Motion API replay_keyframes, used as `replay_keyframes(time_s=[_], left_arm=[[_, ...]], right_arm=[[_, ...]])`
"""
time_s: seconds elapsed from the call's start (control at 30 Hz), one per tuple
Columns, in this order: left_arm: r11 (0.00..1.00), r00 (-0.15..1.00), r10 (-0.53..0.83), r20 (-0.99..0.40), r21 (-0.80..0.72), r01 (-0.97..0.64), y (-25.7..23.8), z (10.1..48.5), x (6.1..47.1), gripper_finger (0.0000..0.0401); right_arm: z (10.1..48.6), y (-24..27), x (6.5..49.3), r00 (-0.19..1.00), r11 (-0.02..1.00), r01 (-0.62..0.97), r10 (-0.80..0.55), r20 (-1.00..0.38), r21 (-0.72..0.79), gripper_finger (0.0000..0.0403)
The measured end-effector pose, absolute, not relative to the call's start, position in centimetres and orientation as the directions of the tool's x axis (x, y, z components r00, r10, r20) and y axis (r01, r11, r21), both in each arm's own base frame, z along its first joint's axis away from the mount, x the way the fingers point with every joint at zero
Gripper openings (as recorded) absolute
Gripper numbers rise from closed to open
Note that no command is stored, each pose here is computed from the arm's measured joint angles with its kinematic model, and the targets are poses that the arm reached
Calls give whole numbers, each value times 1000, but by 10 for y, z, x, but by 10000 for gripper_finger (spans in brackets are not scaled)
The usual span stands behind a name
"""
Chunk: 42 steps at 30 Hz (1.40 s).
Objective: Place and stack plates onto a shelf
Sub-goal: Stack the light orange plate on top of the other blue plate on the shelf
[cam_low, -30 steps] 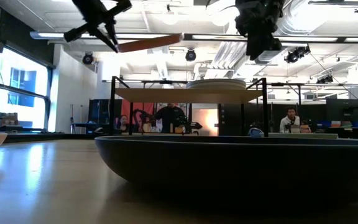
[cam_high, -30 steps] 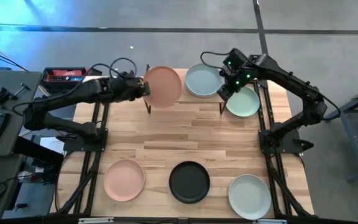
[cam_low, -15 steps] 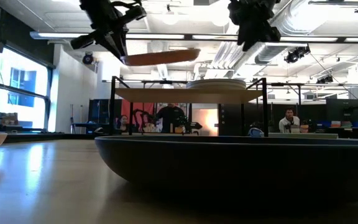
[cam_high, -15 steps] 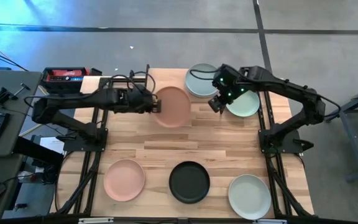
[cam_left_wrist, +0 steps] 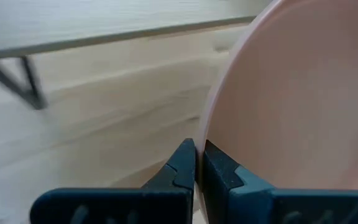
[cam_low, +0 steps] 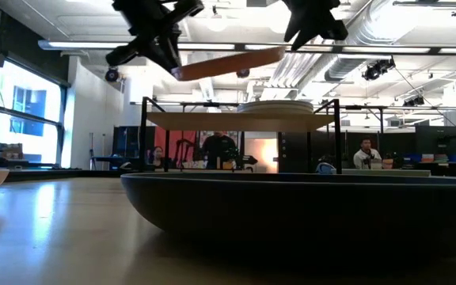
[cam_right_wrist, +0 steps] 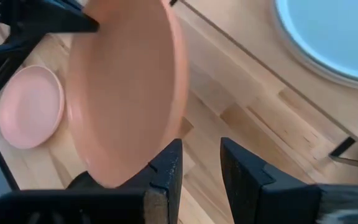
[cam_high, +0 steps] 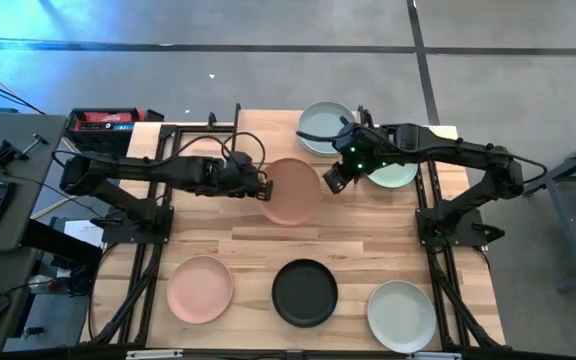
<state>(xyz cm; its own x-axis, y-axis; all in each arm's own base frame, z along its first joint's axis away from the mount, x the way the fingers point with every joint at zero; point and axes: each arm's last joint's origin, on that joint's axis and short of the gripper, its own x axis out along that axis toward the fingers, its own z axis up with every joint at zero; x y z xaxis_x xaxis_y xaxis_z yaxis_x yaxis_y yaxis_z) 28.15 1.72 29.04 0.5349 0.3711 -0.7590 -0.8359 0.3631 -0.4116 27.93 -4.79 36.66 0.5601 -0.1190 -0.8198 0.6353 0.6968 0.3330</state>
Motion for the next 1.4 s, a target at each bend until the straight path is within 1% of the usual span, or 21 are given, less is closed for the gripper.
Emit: replay_keyframes(time_s=[0.17,0.23,0.77,1.07,1.2,1.3,1.4], left_arm=[[379,565,363,-741,-437,-816,11,290,287,0],[380,555,361,-750,-425,-822,11,288,287,0],[398,608,368,-704,-471,-787,10,293,292,0],[413,648,368,-667,-508,-756,10,297,296,0],[426,650,368,-665,-501,-753,10,297,297,0],[428,652,368,-663,-502,-751,10,297,297,0],[429,655,367,-660,-505,-749,10,297,297,0]], right_arm=[[368,-39,282,575,717,610,-111,-810,336,87],[368,-36,283,579,721,605,-106,-809,338,87],[368,-32,283,583,714,606,-98,-807,351,87],[368,-32,283,584,686,625,-93,-807,373,87],[368,-32,283,584,682,626,-90,-807,377,85],[368,-32,284,584,676,629,-82,-808,385,67],[365,-32,284,566,660,646,-76,-821,384,26]])
